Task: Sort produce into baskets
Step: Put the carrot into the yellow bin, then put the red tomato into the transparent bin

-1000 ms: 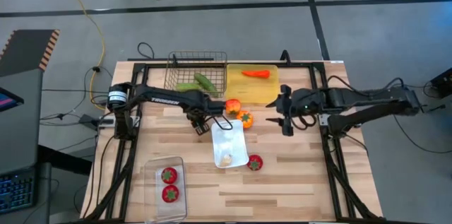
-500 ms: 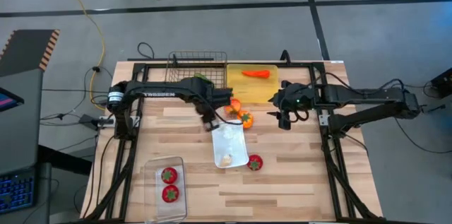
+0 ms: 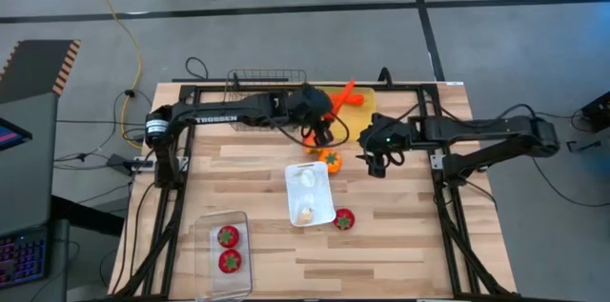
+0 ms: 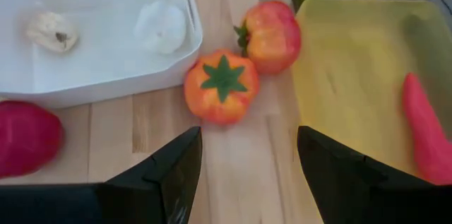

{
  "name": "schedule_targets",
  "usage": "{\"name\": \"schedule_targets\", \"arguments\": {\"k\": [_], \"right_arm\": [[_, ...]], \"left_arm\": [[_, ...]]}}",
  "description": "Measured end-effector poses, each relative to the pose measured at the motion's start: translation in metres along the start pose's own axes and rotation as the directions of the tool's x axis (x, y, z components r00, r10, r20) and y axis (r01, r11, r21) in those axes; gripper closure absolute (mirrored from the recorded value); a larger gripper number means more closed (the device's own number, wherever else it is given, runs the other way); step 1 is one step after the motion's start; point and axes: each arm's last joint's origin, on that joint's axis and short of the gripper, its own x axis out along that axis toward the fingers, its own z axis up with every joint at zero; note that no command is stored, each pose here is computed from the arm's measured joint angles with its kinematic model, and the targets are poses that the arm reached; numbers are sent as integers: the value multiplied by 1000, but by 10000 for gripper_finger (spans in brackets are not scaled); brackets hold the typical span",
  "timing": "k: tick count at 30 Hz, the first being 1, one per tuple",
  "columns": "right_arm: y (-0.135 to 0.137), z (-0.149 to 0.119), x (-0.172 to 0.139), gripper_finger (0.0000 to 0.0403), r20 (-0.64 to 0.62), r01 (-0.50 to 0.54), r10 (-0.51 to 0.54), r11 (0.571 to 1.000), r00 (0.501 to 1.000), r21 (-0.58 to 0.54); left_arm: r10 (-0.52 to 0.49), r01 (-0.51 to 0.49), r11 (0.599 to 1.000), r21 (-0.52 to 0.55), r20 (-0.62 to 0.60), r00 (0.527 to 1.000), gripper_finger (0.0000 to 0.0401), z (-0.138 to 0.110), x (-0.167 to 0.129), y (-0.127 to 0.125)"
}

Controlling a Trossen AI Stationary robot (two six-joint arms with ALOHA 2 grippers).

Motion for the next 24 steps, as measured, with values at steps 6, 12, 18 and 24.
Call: {"name": "schedule_targets", "arguments": {"k": [6,12,18,24], "right_arm": [[8,1,7,143,-17,-22,21,999,1000,-24],[13,3,5,143,12,-38,39,998,999,-42],[20,6,3,143,42,-56,58,997,997,-60],[26,6,2,143,46,-75,79,994,996,-81]], "left_arm": [[58,-57,998,-4,14,998,251,-10,14,14],[113,-112,993,-37,14,994,221,-22,26,30],[134,-134,989,-65,-3,991,191,-29,38,39],[128,-130,989,-73,-29,991,176,-36,51,40]]}}
